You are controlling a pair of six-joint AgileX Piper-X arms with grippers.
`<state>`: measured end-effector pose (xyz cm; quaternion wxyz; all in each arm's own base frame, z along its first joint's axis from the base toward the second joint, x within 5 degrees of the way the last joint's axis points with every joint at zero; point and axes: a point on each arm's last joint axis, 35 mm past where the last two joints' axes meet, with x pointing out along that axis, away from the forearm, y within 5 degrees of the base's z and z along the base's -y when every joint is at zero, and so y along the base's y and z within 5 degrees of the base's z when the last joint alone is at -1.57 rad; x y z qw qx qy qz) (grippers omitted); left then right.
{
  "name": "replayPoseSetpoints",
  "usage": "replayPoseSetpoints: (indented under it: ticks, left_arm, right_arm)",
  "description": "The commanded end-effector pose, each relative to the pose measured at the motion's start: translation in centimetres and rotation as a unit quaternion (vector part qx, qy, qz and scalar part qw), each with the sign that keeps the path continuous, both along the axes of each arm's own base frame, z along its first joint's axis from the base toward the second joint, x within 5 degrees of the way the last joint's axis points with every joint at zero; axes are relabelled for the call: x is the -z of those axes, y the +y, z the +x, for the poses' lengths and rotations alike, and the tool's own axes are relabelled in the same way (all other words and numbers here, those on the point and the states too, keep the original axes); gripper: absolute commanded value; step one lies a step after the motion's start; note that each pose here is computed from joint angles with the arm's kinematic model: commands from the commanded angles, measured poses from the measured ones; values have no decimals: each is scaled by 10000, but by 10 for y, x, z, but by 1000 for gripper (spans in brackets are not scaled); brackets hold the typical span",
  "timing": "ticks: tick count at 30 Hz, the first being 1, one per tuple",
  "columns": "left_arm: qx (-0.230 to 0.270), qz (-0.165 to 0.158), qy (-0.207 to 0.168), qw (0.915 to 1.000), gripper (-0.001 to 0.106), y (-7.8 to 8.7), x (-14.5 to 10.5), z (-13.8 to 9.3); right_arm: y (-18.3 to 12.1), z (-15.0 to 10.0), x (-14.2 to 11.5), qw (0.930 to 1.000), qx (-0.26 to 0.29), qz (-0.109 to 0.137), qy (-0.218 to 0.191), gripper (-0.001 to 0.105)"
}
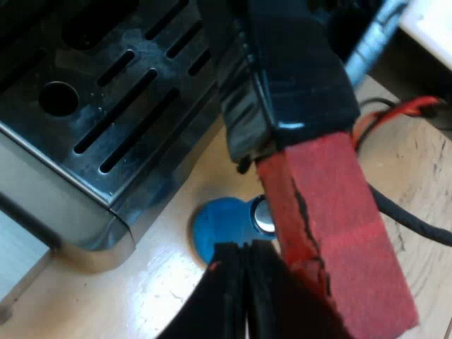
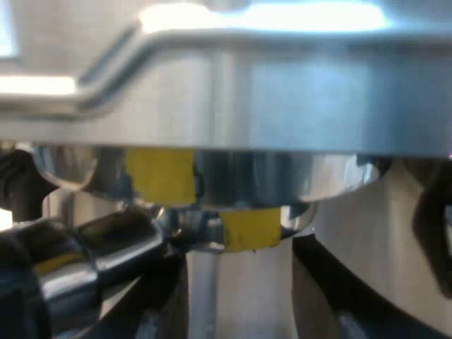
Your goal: Put the handle in the coffee machine
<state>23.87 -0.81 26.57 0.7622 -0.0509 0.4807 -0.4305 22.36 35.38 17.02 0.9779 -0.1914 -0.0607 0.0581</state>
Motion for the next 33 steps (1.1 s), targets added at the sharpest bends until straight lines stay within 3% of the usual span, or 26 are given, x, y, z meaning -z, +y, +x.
replayPoseSetpoints:
  ticks: [1, 6, 10, 16, 20, 24, 30, 31, 33]
  left_arm:
    - [15, -275, 11, 9996, 0, -3, -4, -2]
    - [9, -282, 18, 9996, 0, -3, -4, -2]
    - [-38, -290, -3, 9996, 0, -3, -4, -1]
    - [3, -119, -202, 9997, 0, -6, -10, -3]
    - [84, 7, -324, 9994, 0, -18, -19, -9]
    - [160, -25, -317, 9994, 0, -28, -21, -9]
    - [494, 150, -251, 9983, 0, -46, -20, -14]
    - [482, 163, -244, 9984, 0, -47, -20, -13]
    - [540, 150, -253, 9981, 0, -55, -21, -13]
  right_arm:
    - [-5, -11, -17, 9995, -116, 217, -174, 39]
    - [-23, -31, -20, 9997, 186, 180, -40, 39]
    - [-39, -54, -24, 9999, -10, 101, -2, 39]
    - [-51, -82, -37, 9992, -353, 183, -37, 39]
    - [-49, -95, -53, 9953, -919, 255, -148, 39]
    - [-50, -102, -65, 9929, -1174, 150, -128, 39]
    - [-56, -106, -83, 9867, -1600, 279, 56, 37]
    - [-61, -108, -88, 9841, -1766, 39, 182, 35]
    - [-70, -112, -98, 9799, -1942, -69, 454, 33]
